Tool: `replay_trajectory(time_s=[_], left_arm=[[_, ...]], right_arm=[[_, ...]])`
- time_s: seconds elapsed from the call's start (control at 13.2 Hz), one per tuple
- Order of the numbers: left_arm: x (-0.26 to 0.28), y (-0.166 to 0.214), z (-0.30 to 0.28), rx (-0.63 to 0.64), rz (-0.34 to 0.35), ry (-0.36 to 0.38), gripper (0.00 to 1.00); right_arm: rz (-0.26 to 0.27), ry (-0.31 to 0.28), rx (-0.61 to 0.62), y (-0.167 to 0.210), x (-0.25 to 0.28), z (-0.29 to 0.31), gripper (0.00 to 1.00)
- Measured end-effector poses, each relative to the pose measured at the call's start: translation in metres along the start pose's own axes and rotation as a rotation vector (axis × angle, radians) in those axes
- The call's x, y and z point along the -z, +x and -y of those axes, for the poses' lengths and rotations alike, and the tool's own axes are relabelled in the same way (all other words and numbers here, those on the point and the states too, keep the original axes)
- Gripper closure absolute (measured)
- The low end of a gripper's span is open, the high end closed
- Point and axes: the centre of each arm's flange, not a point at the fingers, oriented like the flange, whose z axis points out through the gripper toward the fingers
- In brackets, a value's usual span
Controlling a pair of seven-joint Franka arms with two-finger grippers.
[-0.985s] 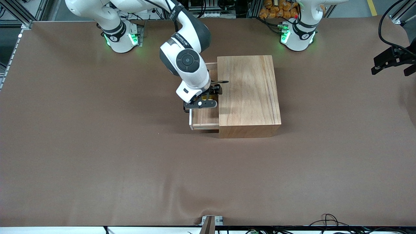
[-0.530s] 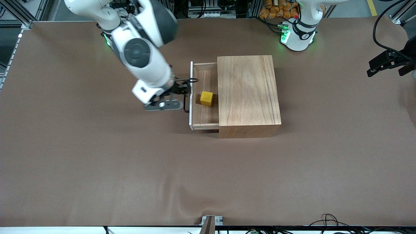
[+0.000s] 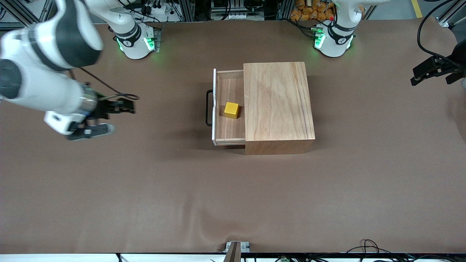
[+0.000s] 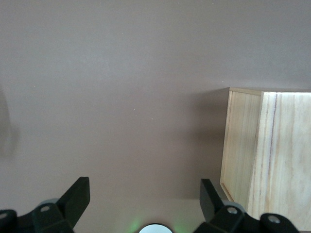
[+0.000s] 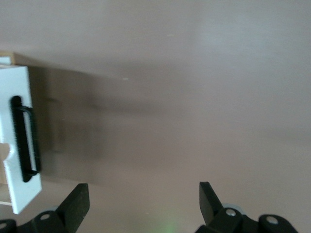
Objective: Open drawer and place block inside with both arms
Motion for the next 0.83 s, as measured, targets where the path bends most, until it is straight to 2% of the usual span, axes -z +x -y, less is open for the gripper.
replay_trajectory(time_s=[0.15,0.23,0.38,0.45,0.83], left_arm=[[0.000,0.000,0.000,0.000,0.000,0.000,0.00],[0.000,0.000,0.000,0.001,0.001,0.000,0.00],[-0.001,0.000,0.001,0.001,0.001,0.000,0.00],[-0.001,0.000,0.000,0.000,0.002,-0.001,0.00],[-0.002,0.000,0.000,-0.027,0.004,-0.002,0.00]], right_arm=[[-0.029,0.011,-0.047,-0.029,0.033,-0.045,0.00],[-0.055,-0.026,-0.052,-0.040,0.048,-0.051,0.00],[-0.096,-0.138,-0.037,-0.057,0.074,-0.043,0.00],[-0.104,-0.158,-0.032,-0.062,0.083,-0.037,0.00],[-0.114,-0.154,-0.047,-0.079,0.106,-0.039,0.00]])
